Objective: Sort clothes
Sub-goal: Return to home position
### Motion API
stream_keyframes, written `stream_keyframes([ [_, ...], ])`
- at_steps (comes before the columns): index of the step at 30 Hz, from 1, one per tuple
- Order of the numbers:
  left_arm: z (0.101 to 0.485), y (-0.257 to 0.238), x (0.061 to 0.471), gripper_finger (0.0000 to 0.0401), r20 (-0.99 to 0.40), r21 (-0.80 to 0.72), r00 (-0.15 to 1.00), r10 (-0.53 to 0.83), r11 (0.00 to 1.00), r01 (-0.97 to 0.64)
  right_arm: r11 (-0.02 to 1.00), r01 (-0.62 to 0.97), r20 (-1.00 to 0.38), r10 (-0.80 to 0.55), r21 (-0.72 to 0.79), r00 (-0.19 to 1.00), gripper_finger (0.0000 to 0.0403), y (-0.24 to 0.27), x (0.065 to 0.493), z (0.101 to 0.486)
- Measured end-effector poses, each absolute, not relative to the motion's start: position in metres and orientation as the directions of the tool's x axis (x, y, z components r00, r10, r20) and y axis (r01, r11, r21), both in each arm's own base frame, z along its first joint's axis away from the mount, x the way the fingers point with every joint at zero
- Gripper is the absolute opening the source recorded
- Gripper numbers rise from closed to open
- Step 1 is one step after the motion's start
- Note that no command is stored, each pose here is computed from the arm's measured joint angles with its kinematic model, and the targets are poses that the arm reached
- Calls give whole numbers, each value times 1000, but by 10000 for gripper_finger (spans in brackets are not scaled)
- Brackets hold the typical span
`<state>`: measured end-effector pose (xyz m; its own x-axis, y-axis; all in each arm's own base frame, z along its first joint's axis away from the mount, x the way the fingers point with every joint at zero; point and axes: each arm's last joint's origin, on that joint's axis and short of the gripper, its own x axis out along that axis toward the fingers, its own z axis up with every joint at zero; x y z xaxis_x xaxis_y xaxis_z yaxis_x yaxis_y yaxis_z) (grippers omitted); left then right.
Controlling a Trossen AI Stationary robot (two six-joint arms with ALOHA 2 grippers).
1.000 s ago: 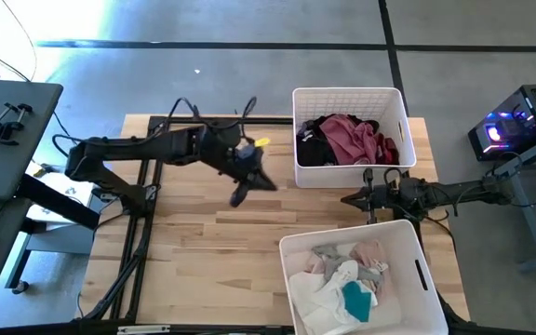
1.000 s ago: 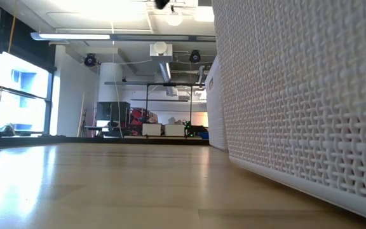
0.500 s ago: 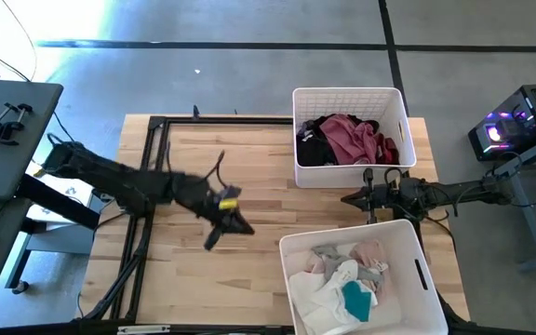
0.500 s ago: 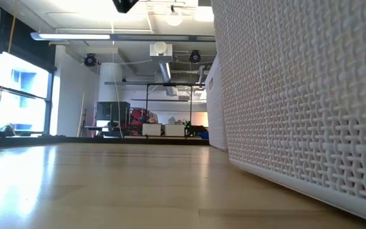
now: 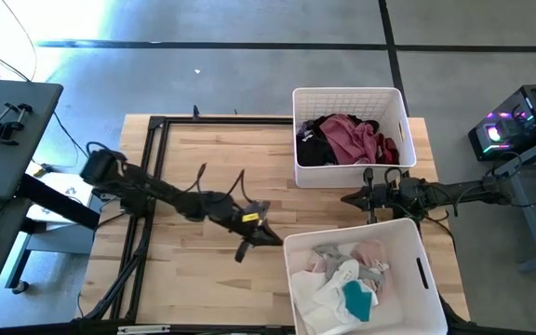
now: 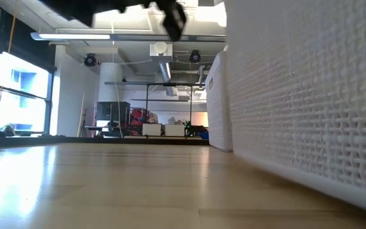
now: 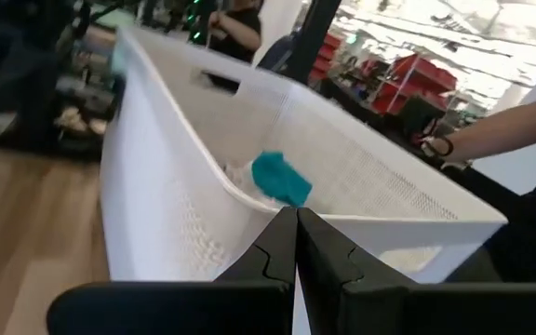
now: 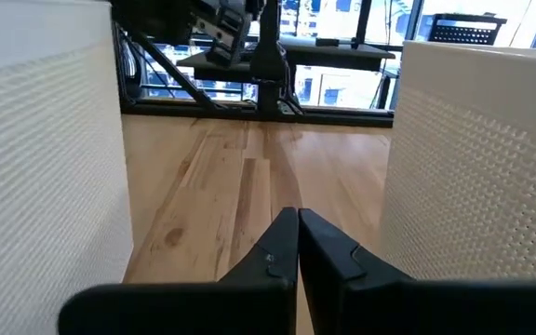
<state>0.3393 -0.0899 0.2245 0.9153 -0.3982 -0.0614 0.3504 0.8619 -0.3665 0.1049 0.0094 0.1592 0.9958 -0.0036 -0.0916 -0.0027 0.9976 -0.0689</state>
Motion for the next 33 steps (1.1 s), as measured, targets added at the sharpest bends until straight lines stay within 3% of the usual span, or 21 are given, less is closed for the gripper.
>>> stream_keyframes([
  [7, 221, -77, 384, 0, -63, -335, 879, -472, 840, 427, 998, -3, -93, -4, -70, 996, 0, 9, 105, 159],
  [13, 233, -64, 387, 0, -50, -353, 864, -502, 818, 454, 998, -3, -92, -3, -69, 996, 0, 9, 105, 159],
  [21, 272, -60, 359, 0, -128, -335, 863, -489, 840, 427, 997, -4, -93, -3, -71, 996, 0, 9, 105, 159],
  [24, 280, -54, 342, 0, -91, -301, 891, -444, 865, 400, 996, -5, -93, -3, -87, 996, 0, 9, 105, 159],
  [33, 246, -28, 274, 0, 89, -362, 962, -257, 892, 271, 990, -10, -89, -3, -141, 996, 0, 9, 105, 159],
])
